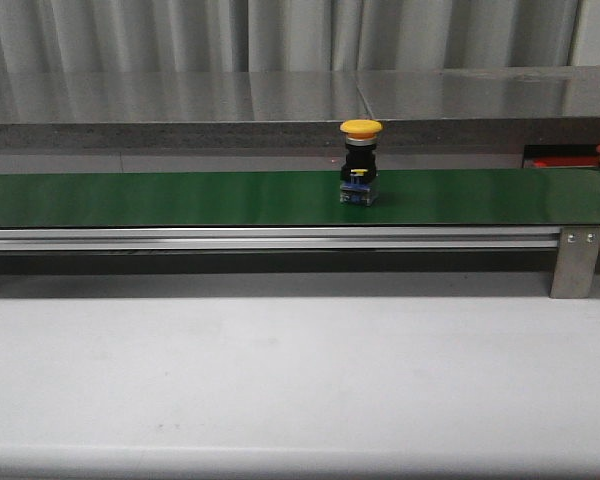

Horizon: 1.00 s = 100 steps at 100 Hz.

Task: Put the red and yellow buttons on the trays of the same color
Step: 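Lower the right gripper onto the second yellow button on the belt and grasp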

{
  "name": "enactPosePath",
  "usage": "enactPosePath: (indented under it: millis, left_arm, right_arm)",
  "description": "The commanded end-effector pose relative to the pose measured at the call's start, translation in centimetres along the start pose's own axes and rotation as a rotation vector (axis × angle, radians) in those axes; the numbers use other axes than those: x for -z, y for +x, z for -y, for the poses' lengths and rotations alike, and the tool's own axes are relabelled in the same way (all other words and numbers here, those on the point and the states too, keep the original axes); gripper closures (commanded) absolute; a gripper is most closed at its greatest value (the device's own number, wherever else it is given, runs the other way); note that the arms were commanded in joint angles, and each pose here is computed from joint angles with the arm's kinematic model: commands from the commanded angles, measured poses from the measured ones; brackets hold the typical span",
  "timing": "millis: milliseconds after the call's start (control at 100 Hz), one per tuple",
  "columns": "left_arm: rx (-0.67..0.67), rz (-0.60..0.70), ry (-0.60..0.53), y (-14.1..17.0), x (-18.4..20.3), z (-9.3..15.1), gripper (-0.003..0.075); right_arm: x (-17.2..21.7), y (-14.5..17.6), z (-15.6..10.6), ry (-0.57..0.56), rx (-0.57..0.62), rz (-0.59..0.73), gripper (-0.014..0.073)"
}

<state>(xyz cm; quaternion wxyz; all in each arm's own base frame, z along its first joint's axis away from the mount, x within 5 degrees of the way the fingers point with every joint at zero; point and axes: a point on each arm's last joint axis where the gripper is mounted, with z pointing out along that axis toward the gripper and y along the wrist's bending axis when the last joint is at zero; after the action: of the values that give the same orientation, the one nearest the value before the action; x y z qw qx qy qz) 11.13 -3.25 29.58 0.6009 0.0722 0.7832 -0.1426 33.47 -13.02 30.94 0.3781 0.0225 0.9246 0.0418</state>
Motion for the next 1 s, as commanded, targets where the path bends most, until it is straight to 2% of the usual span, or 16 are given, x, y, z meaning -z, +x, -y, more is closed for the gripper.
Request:
enactPosePath:
  millis: [0, 210, 440, 700, 990]
  left_arm:
    - [0.013, 0.080, -0.014, -1.4, 0.3, 0.0, 0.0739]
    - [0.013, 0.080, -0.014, -1.4, 0.3, 0.0, 0.0739]
    - [0.013, 0.080, -0.014, -1.4, 0.3, 0.0, 0.0739]
    - [0.013, 0.080, -0.014, -1.4, 0.3, 0.0, 0.0739]
    - [0.013, 0.080, -0.014, -1.4, 0.3, 0.0, 0.0739]
  right_arm:
    - [2.7, -2.0, -3.8, -0.086, 0.124, 0.094, -0.0061]
    - [1.2, -1.8, -10.5, -0.275, 0.303, 0.030, -0.0061]
    - [-0.3, -1.7, -15.6, -0.356, 0.434, 0.047, -0.0061]
    - [-3.7, -0.7, -18.8, -0.403, 0.480, 0.009, -0.0061]
    - [-6.9, -1.0, -19.1, -0.385, 0.471, 0.005, -0.0061]
